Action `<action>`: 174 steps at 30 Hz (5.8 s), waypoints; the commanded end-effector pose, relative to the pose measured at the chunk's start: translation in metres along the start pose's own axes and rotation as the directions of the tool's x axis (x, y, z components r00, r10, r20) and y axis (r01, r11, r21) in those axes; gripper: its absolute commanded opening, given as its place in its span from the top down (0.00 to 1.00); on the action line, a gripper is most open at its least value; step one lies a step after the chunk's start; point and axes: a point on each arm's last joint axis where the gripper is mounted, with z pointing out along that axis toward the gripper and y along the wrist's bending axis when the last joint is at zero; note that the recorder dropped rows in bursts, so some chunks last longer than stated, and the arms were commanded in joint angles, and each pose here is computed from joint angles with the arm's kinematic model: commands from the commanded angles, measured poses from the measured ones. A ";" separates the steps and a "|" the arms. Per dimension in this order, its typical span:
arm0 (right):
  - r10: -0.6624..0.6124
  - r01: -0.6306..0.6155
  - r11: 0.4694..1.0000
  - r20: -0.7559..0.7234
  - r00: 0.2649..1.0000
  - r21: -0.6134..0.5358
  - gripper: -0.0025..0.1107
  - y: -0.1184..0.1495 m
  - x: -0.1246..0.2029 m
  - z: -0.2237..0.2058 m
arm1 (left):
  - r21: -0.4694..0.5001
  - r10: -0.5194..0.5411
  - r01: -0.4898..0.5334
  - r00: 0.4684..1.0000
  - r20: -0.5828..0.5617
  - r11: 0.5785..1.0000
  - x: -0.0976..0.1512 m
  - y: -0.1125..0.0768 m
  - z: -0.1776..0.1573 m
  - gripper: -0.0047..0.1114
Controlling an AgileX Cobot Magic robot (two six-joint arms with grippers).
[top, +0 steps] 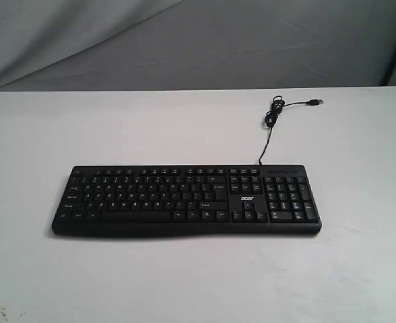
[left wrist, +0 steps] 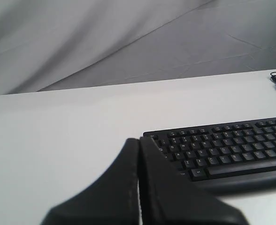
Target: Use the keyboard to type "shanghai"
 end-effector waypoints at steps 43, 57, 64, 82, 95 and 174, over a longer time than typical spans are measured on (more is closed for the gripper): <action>0.015 -0.070 0.983 -0.314 0.949 -0.167 0.98 0.045 -0.053 0.116 | 0.003 -0.001 0.001 1.000 0.004 1.000 0.001 0.000 0.000 0.96; -0.291 0.042 0.851 -0.405 0.867 -0.523 0.98 0.181 -0.040 0.206 | 0.003 -0.001 0.001 1.000 0.004 1.000 0.001 0.000 0.000 0.96; -0.445 0.200 0.844 -0.442 0.779 -0.497 0.98 0.197 -0.050 0.227 | 0.003 -0.001 0.001 1.000 0.004 1.000 0.001 0.000 0.000 0.96; -0.600 0.235 0.752 -0.490 0.633 -0.616 0.98 0.265 0.013 0.322 | 0.003 -0.001 0.001 1.000 0.004 1.000 0.001 0.000 0.000 0.96; -0.565 0.192 0.773 -0.519 0.641 -0.604 0.98 0.284 0.052 0.356 | 0.003 -0.001 0.001 1.000 0.004 1.000 0.001 0.000 0.000 0.96; -0.656 0.268 0.727 -0.524 0.543 -0.632 0.98 0.261 0.060 0.359 | 0.003 -0.001 0.001 1.000 0.004 1.000 0.001 0.000 0.000 0.96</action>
